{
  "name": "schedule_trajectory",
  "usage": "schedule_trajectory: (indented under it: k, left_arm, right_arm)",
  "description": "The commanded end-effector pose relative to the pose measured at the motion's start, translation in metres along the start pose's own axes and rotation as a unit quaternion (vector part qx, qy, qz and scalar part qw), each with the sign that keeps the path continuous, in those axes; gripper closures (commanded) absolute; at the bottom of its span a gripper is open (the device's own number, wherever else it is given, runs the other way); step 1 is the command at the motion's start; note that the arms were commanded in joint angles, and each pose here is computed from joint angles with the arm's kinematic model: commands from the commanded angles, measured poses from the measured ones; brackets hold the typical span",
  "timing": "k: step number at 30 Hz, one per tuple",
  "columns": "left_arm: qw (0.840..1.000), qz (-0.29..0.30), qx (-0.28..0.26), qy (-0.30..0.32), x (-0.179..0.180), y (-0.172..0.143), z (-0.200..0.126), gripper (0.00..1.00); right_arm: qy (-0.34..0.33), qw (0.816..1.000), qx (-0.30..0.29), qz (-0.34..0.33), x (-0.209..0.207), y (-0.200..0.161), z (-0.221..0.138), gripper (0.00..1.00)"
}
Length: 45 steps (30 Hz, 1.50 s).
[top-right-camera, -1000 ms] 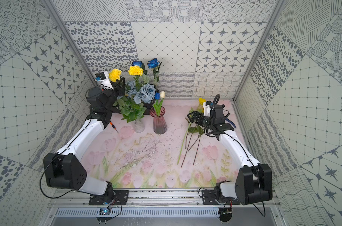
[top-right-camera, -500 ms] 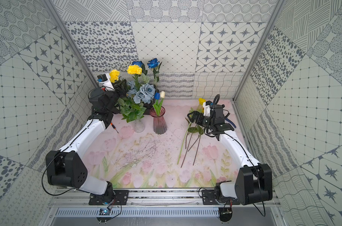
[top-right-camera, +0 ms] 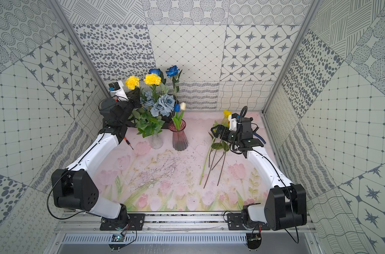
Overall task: Pick out yellow flowers from the vase
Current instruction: Pick up the flower from the vase.
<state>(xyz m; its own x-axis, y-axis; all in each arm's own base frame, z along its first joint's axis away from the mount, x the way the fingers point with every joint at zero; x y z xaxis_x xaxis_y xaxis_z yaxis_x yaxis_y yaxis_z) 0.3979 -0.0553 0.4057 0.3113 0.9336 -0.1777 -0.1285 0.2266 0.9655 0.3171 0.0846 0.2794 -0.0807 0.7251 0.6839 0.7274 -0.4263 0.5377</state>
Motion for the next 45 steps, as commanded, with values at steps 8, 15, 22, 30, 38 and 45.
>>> schedule_trajectory:
  k: [8,15,22,30,38,45]
  left_arm:
    - [0.998,0.032,-0.044,-0.026,-0.010,0.039,-0.007,0.90]
    - [0.996,0.064,-0.051,-0.042,-0.022,0.071,-0.021,0.92]
    - [0.989,0.114,-0.081,-0.051,-0.039,0.117,-0.050,0.91]
    - [0.982,0.147,-0.095,-0.068,-0.057,0.163,-0.077,0.91]
    - [0.974,0.164,-0.051,-0.147,-0.085,0.202,-0.119,0.91]
    - [0.961,0.130,0.008,-0.244,-0.108,0.205,-0.166,0.90]
  right_arm:
    - [0.010,1.000,-0.021,-0.006,0.006,0.003,-0.006,0.02]
    - [0.013,1.000,-0.021,-0.007,0.006,0.003,-0.006,0.02]
    - [0.019,1.000,-0.022,-0.006,0.007,0.004,-0.005,0.02]
    - [0.027,0.999,-0.023,-0.005,0.008,0.004,-0.006,0.02]
    - [0.060,0.996,-0.038,-0.049,0.022,0.008,-0.018,0.02]
    - [0.124,0.983,-0.054,-0.122,0.055,0.013,-0.030,0.02]
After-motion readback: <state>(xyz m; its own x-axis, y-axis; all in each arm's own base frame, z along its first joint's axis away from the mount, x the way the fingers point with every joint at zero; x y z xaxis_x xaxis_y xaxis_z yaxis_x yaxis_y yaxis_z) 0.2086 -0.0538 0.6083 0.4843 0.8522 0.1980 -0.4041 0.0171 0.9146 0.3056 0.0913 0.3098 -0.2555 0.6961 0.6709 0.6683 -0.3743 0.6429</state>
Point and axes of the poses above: each gripper's point midway between its finger pads, its own z axis out along the fingers, its own x axis along the line the jaws close on, y = z × x, the point moved 10 cm from there along -z, back along the fingers, and after that the axes turned 6 degrees about z, right-handed, at the moved point
